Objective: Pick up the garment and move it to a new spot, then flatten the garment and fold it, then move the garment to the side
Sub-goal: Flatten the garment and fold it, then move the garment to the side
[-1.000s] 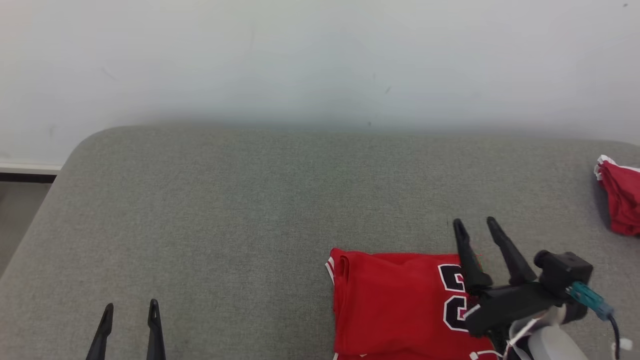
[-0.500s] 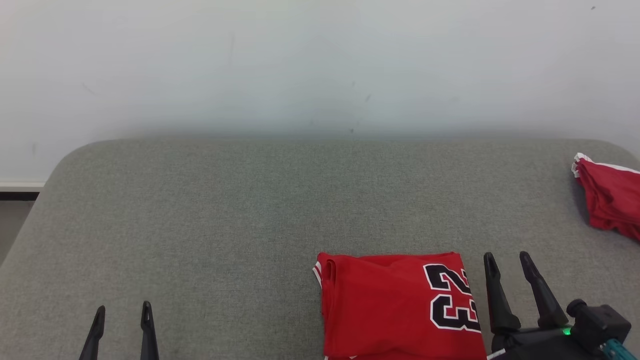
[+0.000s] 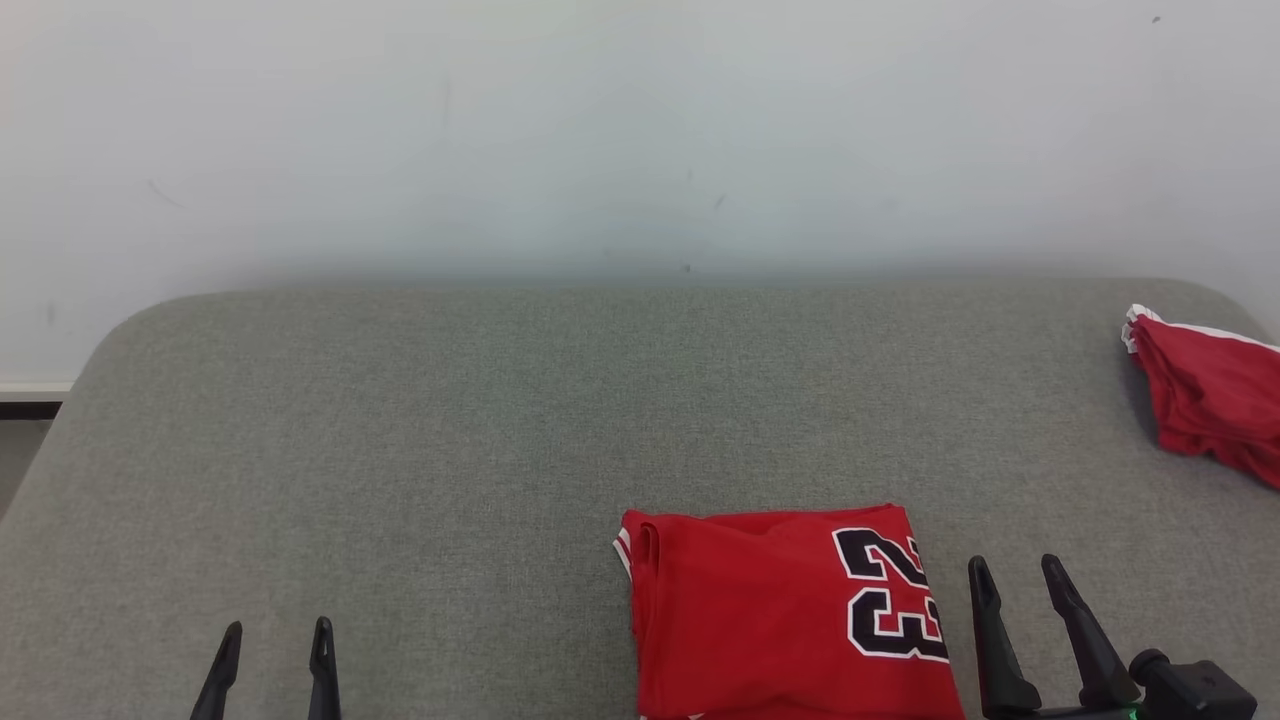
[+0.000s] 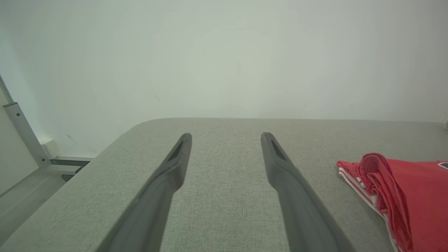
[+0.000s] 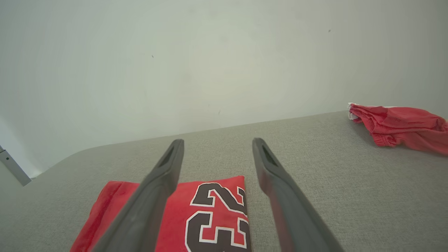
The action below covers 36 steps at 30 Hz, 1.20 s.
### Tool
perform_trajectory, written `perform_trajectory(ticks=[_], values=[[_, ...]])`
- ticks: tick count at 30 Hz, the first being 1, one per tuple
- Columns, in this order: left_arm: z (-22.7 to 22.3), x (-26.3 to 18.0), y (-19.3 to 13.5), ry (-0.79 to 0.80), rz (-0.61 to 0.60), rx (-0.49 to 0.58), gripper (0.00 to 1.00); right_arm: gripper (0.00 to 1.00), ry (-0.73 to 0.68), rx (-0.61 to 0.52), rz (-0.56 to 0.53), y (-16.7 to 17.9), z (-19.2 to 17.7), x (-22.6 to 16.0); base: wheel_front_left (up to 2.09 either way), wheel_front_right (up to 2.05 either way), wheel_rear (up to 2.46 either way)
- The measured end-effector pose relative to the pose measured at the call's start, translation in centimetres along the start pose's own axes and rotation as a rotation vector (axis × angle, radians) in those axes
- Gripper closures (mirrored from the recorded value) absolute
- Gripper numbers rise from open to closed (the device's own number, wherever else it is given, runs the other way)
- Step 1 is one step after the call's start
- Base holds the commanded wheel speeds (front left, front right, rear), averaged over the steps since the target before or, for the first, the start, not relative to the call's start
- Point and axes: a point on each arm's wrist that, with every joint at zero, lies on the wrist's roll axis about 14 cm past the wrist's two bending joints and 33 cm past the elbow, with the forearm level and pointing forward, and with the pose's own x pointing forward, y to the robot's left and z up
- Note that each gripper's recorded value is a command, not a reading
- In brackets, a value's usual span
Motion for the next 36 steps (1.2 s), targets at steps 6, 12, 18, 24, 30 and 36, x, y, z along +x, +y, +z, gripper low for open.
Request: perform_trajectory(ticks=[6, 12, 18, 24, 30, 36], values=[[-0.33, -0.12, -0.49, 0.013, -0.037, 0.006, 0.00, 0.00, 0.005, -0.003, -0.011, -0.24, -0.02, -0.20, 0.00, 0.00, 0.00], [-0.35, -0.34, -0.26, 0.019, -0.050, 0.021, 0.00, 0.00, 0.005, -0.001, -0.021, -0.36, 0.05, -0.27, 0.00, 0.00, 0.00], [-0.32, -0.60, -0.06, 0.020, -0.051, 0.006, 0.00, 0.00, 0.023, -0.004, -0.025, -0.41, -0.19, -0.38, 0.00, 0.00, 0.00], [-0.35, -0.76, 0.11, 0.021, -0.046, -0.003, 0.00, 0.00, 0.027, -0.010, -0.025, -0.33, -0.25, -0.42, 0.00, 0.00, 0.00], [-0.39, -0.86, 0.22, 0.022, -0.041, -0.008, 0.00, 0.00, 0.031, -0.011, -0.025, -0.30, -0.32, -0.47, 0.00, 0.00, 0.00], [-0.49, -0.97, 0.27, 0.025, -0.034, -0.006, 0.00, 0.00, 0.035, -0.012, -0.026, -0.30, -0.39, -0.51, 0.00, 0.00, 0.00]])
